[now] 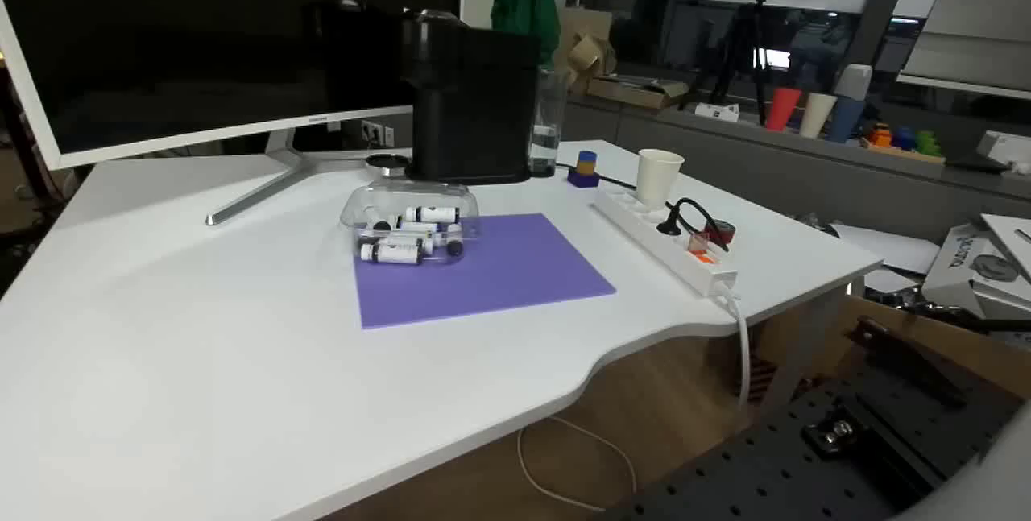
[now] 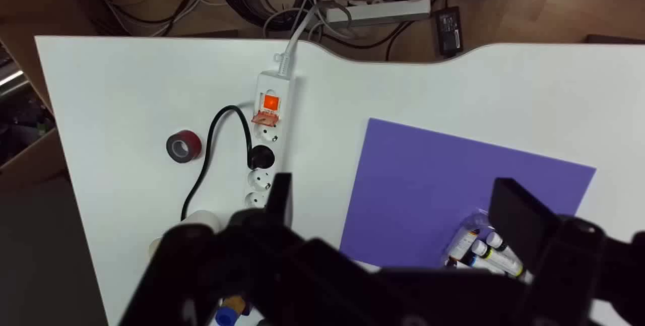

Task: Turn off the switch on the adapter

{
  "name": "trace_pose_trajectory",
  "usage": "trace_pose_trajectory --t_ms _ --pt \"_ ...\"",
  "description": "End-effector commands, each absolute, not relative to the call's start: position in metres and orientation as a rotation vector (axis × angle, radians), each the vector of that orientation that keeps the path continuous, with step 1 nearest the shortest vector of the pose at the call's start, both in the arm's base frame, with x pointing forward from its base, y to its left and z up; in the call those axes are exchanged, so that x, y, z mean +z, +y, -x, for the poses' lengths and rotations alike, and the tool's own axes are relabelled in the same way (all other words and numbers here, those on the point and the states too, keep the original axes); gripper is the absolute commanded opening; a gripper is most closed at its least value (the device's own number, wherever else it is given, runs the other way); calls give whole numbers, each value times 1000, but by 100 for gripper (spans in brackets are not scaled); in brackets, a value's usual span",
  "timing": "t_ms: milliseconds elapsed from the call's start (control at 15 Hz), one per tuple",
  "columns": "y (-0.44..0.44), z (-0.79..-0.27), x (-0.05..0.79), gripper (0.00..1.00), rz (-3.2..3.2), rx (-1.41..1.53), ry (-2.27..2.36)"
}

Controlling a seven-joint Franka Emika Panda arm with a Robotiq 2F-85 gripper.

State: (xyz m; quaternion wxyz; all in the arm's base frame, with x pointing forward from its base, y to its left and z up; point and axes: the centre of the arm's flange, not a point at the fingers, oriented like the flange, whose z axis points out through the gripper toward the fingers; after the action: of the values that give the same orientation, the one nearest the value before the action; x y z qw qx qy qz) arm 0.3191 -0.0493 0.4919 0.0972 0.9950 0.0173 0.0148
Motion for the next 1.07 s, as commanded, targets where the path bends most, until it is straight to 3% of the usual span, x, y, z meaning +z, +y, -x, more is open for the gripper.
trace_pose_trajectory --t_ms 0,1000 --pt "-49 -319 492 100 -2946 43 52" --pt "-71 -330 468 100 -2928 107 -12"
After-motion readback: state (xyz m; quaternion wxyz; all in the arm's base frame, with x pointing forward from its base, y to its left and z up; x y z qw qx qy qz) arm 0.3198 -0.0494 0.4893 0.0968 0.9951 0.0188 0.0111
